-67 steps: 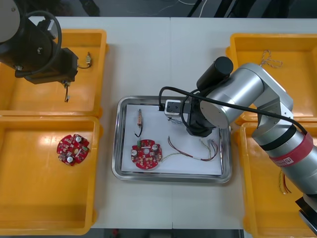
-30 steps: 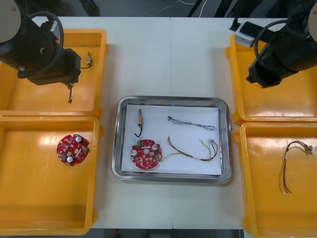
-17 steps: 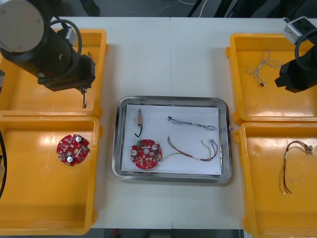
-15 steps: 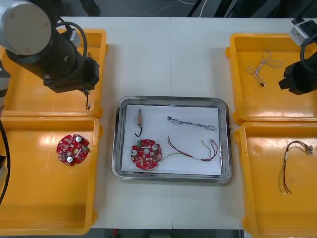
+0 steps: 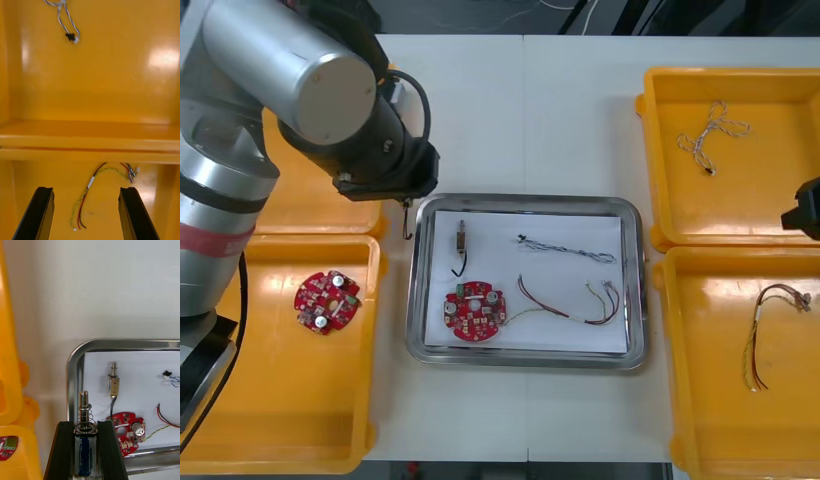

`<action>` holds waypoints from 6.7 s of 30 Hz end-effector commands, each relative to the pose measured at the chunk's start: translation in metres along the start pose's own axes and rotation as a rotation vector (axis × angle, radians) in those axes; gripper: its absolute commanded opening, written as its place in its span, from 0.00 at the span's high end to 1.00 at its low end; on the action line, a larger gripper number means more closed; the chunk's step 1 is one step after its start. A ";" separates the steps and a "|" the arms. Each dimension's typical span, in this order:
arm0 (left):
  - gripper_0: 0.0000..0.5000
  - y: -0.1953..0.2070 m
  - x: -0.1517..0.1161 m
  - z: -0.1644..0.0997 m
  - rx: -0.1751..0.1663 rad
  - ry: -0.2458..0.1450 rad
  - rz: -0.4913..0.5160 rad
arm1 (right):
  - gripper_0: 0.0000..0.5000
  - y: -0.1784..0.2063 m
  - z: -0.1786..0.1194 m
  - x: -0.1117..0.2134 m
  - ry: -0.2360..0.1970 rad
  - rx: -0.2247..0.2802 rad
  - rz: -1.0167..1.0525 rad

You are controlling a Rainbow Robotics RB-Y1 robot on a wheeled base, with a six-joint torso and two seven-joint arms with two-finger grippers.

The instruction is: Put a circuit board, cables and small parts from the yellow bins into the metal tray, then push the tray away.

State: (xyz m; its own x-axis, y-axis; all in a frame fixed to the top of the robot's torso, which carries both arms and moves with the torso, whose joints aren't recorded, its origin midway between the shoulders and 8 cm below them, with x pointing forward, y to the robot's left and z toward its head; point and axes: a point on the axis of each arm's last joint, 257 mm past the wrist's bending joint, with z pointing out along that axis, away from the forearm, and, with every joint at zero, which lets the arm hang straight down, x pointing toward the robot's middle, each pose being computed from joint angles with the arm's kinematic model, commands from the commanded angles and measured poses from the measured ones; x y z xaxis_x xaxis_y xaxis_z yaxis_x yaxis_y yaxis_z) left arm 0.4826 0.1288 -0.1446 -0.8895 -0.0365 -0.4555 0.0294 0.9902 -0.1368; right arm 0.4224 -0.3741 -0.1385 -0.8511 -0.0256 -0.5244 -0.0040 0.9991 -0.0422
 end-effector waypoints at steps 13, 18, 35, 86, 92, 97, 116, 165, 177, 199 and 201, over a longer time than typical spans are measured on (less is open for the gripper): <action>1.00 -0.096 -0.003 0.038 0.094 -0.111 -0.021 | 0.00 -0.025 -0.001 0.067 0.073 0.058 0.058; 1.00 -0.102 0.002 0.060 0.084 -0.125 -0.011 | 0.00 -0.023 -0.003 0.066 0.061 0.050 0.071; 0.92 -0.107 0.022 0.095 0.073 -0.110 -0.014 | 0.00 -0.019 -0.004 0.067 0.058 0.034 0.073; 0.00 0.009 -0.014 -0.024 -0.037 -0.080 -0.165 | 0.00 -0.011 -0.010 0.059 0.041 0.013 0.065; 0.00 0.051 -0.014 -0.046 -0.115 -0.050 -0.124 | 0.00 -0.003 -0.016 0.052 0.044 0.001 0.013; 0.00 0.078 -0.018 -0.062 -0.095 -0.052 -0.133 | 0.00 0.017 -0.027 0.035 0.032 -0.038 -0.070; 0.00 0.178 0.012 -0.070 -0.131 -0.028 -0.131 | 0.00 0.156 -0.048 0.010 0.029 -0.266 -0.439; 0.00 0.234 0.077 -0.100 -0.169 0.003 -0.013 | 0.00 0.351 0.040 0.146 0.067 -0.288 -1.559; 0.00 0.234 0.077 -0.100 -0.169 0.003 -0.013 | 0.00 0.353 0.067 0.177 0.071 -0.236 -1.583; 0.00 0.234 0.077 -0.100 -0.169 0.003 -0.013 | 0.00 0.358 0.098 0.179 0.040 -0.154 -1.583; 0.00 0.234 0.077 -0.100 -0.169 0.003 -0.013 | 0.00 0.359 0.102 0.177 0.036 -0.151 -1.579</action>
State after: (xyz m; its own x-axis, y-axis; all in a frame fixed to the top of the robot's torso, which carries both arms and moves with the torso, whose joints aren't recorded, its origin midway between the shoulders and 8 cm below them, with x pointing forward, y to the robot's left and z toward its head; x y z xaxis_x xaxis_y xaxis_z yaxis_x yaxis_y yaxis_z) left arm 0.3802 0.3580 -0.1349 -0.8957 -0.1082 -0.4313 -0.0951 0.9941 -0.0518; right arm 0.3311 -0.0323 -0.3270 0.0083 -0.9999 -0.0141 -0.9061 -0.0015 -0.4230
